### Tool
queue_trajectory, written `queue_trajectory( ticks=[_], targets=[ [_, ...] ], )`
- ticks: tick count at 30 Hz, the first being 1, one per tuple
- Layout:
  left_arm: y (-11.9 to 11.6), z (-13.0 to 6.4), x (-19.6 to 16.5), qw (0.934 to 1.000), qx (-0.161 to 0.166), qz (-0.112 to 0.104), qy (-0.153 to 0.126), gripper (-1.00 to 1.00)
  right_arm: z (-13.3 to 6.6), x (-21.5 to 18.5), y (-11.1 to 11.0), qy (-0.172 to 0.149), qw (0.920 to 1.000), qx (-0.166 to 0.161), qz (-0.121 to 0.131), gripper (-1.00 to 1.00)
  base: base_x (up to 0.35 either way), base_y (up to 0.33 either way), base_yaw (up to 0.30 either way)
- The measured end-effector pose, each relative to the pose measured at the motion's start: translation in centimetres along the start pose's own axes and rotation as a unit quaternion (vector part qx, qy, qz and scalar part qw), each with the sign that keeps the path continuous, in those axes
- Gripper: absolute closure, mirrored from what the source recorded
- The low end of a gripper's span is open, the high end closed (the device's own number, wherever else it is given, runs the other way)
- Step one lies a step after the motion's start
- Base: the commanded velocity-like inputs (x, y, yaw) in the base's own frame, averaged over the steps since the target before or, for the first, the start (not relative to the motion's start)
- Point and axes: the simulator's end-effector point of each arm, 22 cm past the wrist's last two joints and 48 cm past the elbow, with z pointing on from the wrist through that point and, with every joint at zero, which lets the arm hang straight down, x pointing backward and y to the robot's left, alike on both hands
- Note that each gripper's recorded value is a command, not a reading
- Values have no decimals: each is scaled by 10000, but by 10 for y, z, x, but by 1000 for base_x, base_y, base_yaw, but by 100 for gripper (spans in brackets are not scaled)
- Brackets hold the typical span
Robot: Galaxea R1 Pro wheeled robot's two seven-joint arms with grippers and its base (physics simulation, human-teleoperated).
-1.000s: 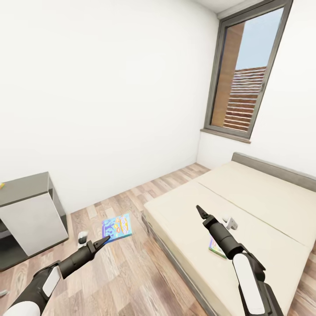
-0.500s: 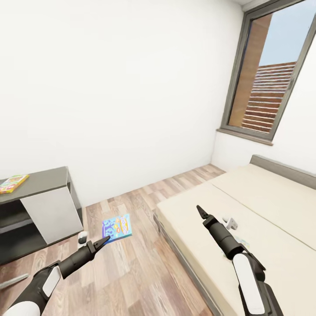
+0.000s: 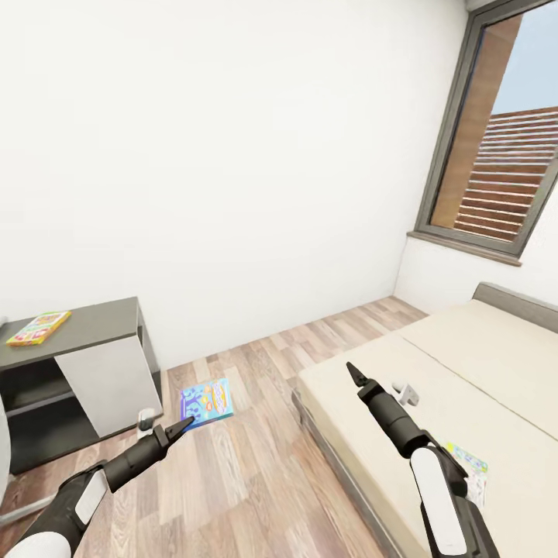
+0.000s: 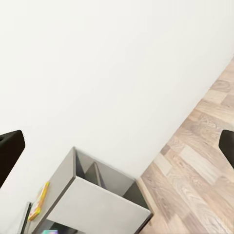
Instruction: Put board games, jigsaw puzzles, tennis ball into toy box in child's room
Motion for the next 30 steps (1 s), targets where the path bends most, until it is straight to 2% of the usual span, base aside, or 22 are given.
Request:
queue_trajectory(
  ticks=[14, 21, 30],
  targets=[
    [0, 0, 0, 10000, 0, 1, -1, 100, 0, -4, 0, -98, 10000, -3, -16, -100, 257, 140, 17],
    [0, 0, 0, 10000, 3, 23, -5, 100, 0, -4, 2, -105, 9999, -13, -15, -100, 187, 11, 230],
    [-2, 1, -1, 10000, 19, 40, -14, 100, 0, -5, 3, -115, 9999, -26, -16, -100, 26, 1, 278]
  ],
)
